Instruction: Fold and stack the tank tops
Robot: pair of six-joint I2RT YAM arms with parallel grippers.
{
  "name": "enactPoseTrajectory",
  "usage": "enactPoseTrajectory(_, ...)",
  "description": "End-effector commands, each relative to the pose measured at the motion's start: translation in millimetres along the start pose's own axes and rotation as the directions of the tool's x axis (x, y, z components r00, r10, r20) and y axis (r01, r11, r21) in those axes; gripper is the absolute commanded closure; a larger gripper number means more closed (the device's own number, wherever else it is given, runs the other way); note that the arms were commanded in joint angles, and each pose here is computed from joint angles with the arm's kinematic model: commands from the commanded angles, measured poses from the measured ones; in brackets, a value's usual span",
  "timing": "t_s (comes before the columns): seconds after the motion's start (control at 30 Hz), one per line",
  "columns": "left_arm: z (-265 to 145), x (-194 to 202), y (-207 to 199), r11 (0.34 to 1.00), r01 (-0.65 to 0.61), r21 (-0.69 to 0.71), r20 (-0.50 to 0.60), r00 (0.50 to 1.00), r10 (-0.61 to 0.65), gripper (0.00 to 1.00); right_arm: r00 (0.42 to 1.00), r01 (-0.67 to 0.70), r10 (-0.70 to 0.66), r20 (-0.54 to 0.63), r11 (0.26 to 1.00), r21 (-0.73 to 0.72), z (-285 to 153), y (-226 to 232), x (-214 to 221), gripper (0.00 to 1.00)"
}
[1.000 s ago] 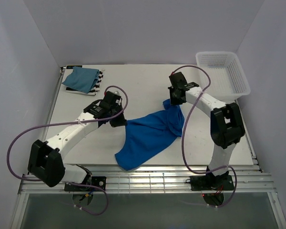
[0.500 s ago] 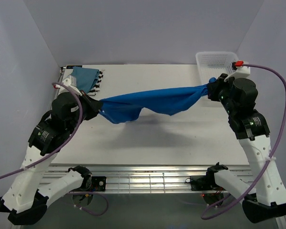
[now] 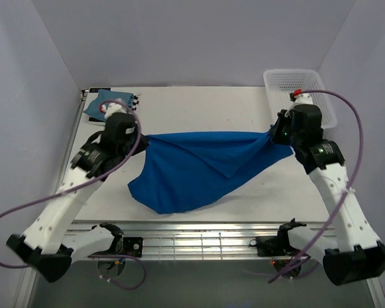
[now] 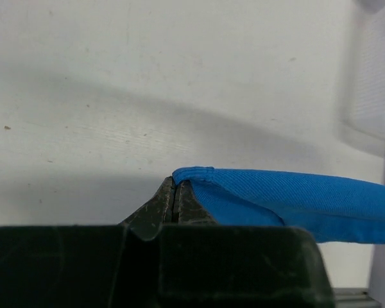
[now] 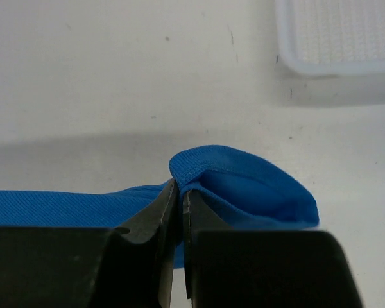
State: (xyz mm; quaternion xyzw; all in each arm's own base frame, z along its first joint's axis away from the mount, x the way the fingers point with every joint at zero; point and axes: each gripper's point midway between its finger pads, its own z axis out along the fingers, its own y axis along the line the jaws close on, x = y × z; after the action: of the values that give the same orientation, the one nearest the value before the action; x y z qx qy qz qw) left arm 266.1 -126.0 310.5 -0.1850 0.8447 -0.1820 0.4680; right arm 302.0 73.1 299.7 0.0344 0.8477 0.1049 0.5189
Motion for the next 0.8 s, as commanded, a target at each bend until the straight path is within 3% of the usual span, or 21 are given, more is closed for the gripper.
enactPoseTrajectory(0.0, 78.1, 38.0, 25.9, 0.983, -0.102, -0.151, -0.123, 0.989, 0.084, 1.0, 0.974, 0.017, -0.008, -0.225, 0.999, 0.035, 68.7, -20.5, 63.6, 0.92)
enactPoseTrajectory(0.1, 149.6, 69.2, 50.5, 0.972, -0.12, -0.2, -0.261, 0.963, 0.065, 1.0, 0.934, -0.005, 0.027, -0.356, 0.998, 0.062, 122.4, -35.6, 96.6, 0.92)
enactPoseTrajectory(0.17, 190.7, 90.6, 64.6, 0.962, -0.126, -0.243, -0.356, 0.934, 0.033, 1.0, 0.929, 0.0, 0.023, -0.37, 0.998, 0.064, 148.3, -36.7, 87.1, 0.92)
enactPoseTrajectory(0.23, 212.0, 93.9, 71.0, 0.952, -0.116, -0.284, -0.359, 0.933, 0.007, 1.0, 0.894, 0.006, 0.026, -0.447, 0.998, 0.069, 177.0, -40.8, 105.3, 0.89)
enactPoseTrajectory(0.3, 229.0, 97.9, 65.4, 0.957, -0.111, -0.267, -0.371, 0.929, 0.004, 1.0, 0.887, -0.011, 0.007, -0.462, 1.0, -0.005, 188.5, -26.2, 100.9, 0.76)
enactPoseTrajectory(0.33, 233.9, 98.3, 58.1, 0.968, -0.106, -0.227, -0.374, 0.927, 0.014, 1.0, 0.895, -0.009, -0.004, -0.447, 1.0, -0.025, 190.3, -21.5, 97.1, 0.6)
enactPoseTrajectory(0.43, 240.6, 102.4, 61.4, 0.967, -0.121, -0.226, -0.381, 0.924, 0.027, 1.0, 0.91, -0.015, -0.022, -0.414, 0.996, -0.087, 175.0, -6.6, 95.6, 0.41)
enactPoseTrajectory(0.57, 240.9, 113.9, 65.8, 0.967, -0.132, -0.22, -0.415, 0.909, 0.03, 1.0, 0.923, -0.002, -0.054, -0.38, 0.989, -0.145, 128.9, 20.7, 115.3, 0.39)
enactPoseTrajectory(0.6, 239.8, 116.6, 65.9, 0.967, -0.132, -0.217, -0.423, 0.906, 0.029, 1.0, 0.903, 0.001, -0.061, -0.424, 0.99, -0.139, 119.4, 19.6, 142.0, 0.39)
enactPoseTrajectory(0.77, 236.9, 117.8, 67.2, 0.969, -0.132, -0.209, -0.423, 0.906, 0.032, 1.0, 0.861, -0.001, -0.11, -0.496, 0.976, -0.218, 77.5, 56.2, 196.6, 0.39)
